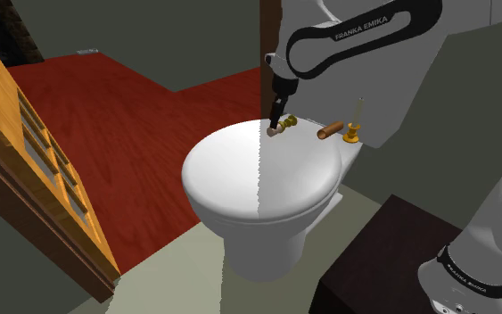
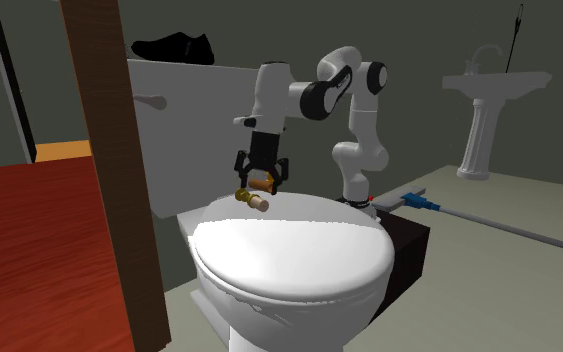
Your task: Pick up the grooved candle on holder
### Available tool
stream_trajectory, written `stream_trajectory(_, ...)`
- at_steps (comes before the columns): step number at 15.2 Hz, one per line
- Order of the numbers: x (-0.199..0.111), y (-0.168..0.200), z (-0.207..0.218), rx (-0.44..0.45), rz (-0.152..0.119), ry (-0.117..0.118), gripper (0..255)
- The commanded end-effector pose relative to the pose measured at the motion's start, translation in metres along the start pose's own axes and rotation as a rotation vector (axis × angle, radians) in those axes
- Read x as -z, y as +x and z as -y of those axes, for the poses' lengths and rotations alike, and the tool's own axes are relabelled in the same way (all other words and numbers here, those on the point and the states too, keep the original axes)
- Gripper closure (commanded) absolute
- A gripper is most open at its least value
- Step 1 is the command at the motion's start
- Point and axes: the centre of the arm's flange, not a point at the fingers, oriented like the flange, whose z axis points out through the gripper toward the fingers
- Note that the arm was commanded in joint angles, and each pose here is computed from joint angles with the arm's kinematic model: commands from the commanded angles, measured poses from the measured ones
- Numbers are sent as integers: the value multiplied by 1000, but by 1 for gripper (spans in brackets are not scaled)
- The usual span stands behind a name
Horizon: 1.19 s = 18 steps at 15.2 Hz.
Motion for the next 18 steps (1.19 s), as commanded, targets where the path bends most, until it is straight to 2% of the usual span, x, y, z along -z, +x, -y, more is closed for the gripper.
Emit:
stream_trajectory(1,-9,3,0,7,-3,-2,0)
stream_trajectory(8,-38,-2,2,7,-3,-2,0)
stream_trajectory(9,-38,-1,2,7,-3,-2,255)
stream_trajectory(18,-38,-2,2,7,-3,-2,255)
